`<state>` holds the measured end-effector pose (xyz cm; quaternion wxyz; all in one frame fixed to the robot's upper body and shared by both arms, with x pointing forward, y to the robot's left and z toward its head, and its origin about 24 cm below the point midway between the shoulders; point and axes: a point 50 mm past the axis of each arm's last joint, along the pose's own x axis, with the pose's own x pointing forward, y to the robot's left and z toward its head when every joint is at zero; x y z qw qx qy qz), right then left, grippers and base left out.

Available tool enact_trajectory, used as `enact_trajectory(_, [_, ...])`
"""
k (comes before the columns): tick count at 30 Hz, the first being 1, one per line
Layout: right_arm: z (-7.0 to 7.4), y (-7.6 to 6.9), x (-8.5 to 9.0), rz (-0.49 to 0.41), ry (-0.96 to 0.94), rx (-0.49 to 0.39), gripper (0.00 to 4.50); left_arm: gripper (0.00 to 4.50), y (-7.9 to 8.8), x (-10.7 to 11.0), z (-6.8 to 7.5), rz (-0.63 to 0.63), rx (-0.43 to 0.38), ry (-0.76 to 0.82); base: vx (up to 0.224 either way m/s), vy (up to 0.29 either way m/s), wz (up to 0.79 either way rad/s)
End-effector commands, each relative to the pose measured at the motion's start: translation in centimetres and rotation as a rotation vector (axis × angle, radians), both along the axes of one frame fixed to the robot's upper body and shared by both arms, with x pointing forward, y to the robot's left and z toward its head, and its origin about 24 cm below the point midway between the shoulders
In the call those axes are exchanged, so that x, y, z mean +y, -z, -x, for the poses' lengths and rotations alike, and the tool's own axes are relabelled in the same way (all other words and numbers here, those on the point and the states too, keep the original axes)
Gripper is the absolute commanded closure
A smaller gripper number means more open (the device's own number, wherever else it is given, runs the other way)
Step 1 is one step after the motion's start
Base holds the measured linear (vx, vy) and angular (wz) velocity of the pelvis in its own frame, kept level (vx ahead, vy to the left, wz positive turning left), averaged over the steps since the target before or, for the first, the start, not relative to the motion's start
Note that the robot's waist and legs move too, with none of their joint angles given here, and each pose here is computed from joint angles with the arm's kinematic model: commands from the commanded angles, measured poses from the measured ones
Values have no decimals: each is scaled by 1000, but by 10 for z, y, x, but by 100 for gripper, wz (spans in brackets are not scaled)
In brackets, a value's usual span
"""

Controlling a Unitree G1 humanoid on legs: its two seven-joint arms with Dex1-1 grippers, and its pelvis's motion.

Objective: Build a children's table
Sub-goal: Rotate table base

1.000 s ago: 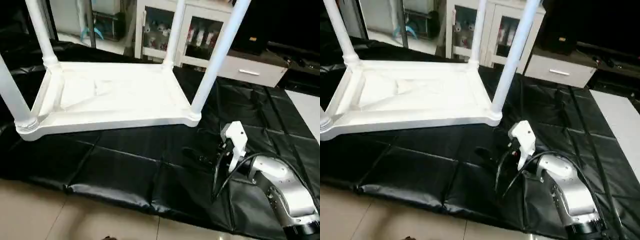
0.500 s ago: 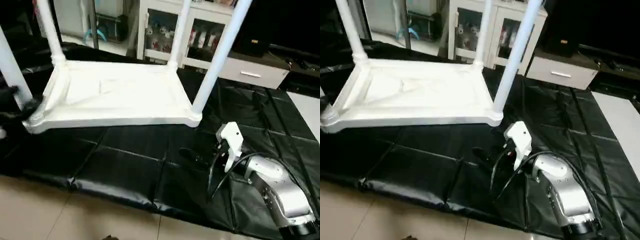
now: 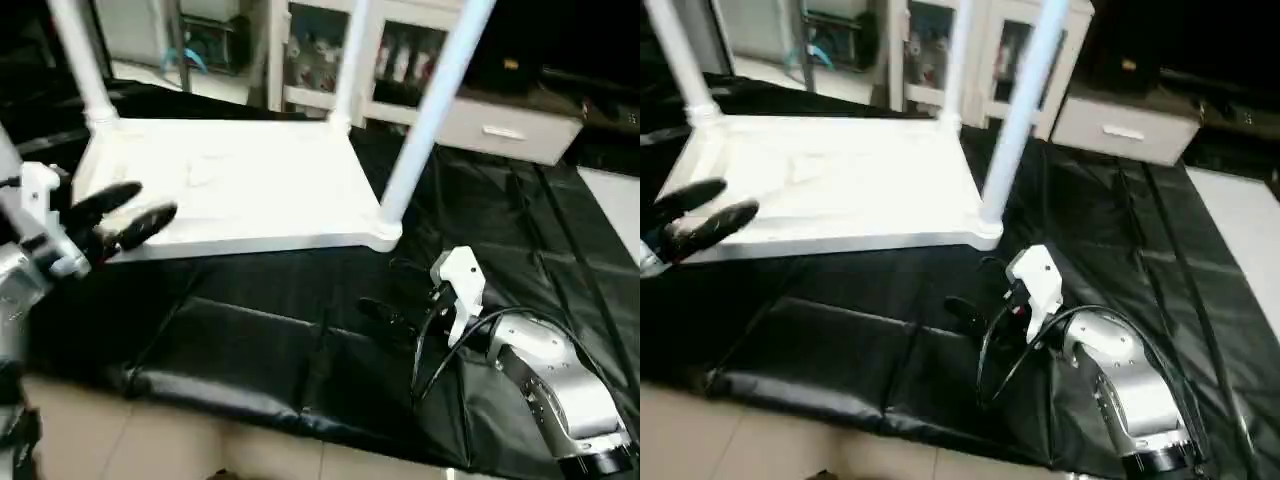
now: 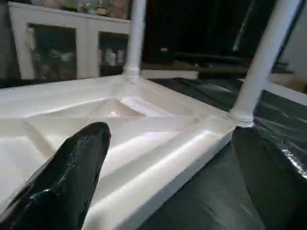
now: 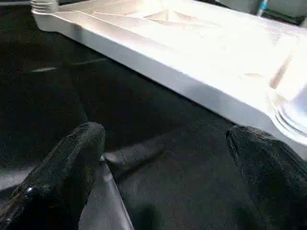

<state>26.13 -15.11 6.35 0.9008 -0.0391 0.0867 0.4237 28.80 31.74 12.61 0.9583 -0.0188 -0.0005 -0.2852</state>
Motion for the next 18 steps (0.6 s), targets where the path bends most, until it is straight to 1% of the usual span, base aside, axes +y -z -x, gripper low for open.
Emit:
enact_trajectory(1, [0,-4,-5,6,20,-20,11,0,-11,24,9,23,-98,-155,0,0,0])
enact_trajectory(4, [0,-4,-4,5,13,-15,11,0,-13,38,16,20,-136,-233,0,0,0])
enact_trajectory(5, [-1,-4,-4,5,9,-14,11,0,-15,44,20,27,-153,-267,0,0,0])
enact_trajectory(6, [-1,-4,-3,5,4,-12,11,0,-16,51,25,36,-172,-302,0,0,0])
enact_trajectory(7, [-3,-4,-2,4,0,-12,11,0,-17,58,34,45,-178,-326,0,0,0])
enact_trajectory(8, [-3,-5,-2,4,-2,-13,11,0,-18,61,38,49,-179,-333,0,0,0])
enact_trajectory(9, [-4,-5,-1,3,-4,-14,11,0,-18,67,46,47,-176,-343,0,0,0])
enact_trajectory(10, [-4,-5,-1,3,-5,-14,11,0,-19,68,47,46,-176,-346,0,0,0])
enact_trajectory(12, [-4,-4,-1,4,-10,-11,11,0,-24,79,58,34,-191,-387,0,0,0])
enact_trajectory(15, [-4,-4,0,9,-13,-9,11,0,-27,88,59,8,-202,-443,0,0,0])
enact_trajectory(18, [-3,-4,0,8,-12,-9,11,0,-28,90,54,-22,-192,-480,0,0,0])
